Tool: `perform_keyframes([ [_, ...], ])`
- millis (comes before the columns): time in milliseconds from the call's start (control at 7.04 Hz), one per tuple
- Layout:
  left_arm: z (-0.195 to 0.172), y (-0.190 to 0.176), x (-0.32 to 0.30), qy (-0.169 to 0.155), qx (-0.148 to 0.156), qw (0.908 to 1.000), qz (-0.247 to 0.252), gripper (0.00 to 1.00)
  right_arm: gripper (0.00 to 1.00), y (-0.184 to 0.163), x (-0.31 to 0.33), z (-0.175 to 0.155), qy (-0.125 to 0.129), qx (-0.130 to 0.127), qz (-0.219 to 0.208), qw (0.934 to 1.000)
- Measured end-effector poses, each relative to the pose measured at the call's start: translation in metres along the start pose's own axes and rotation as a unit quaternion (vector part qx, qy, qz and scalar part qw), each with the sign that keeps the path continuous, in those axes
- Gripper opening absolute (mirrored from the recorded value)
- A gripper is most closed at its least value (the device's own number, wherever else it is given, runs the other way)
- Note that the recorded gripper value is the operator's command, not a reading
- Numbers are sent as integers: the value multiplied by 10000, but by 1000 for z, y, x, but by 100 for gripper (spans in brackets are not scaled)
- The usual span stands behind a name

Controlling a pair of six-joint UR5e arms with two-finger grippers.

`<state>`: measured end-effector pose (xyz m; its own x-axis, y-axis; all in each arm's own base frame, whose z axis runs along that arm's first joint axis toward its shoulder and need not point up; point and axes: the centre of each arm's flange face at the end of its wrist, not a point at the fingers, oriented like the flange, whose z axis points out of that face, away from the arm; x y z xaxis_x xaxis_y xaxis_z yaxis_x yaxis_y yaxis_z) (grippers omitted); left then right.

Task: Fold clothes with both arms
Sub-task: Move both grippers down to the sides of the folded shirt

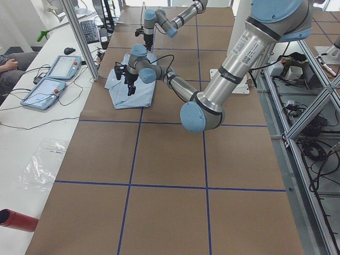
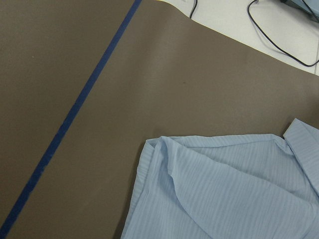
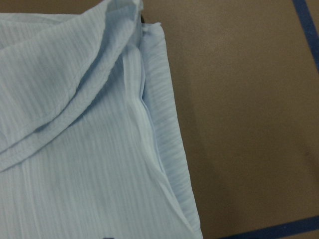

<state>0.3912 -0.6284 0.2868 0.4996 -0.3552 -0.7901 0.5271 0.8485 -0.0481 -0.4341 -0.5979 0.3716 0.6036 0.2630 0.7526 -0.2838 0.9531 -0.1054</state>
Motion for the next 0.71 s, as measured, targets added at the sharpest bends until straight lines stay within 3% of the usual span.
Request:
perform_keyframes([
  [142, 1, 0, -2, -11, -2, 10000, -2, 99, 0, 7, 1, 3, 8, -38, -34, 10000],
  [710, 0, 0, -3, -14, -1, 10000, 2, 99, 0, 36, 19, -8, -108, -127, -175, 9997],
])
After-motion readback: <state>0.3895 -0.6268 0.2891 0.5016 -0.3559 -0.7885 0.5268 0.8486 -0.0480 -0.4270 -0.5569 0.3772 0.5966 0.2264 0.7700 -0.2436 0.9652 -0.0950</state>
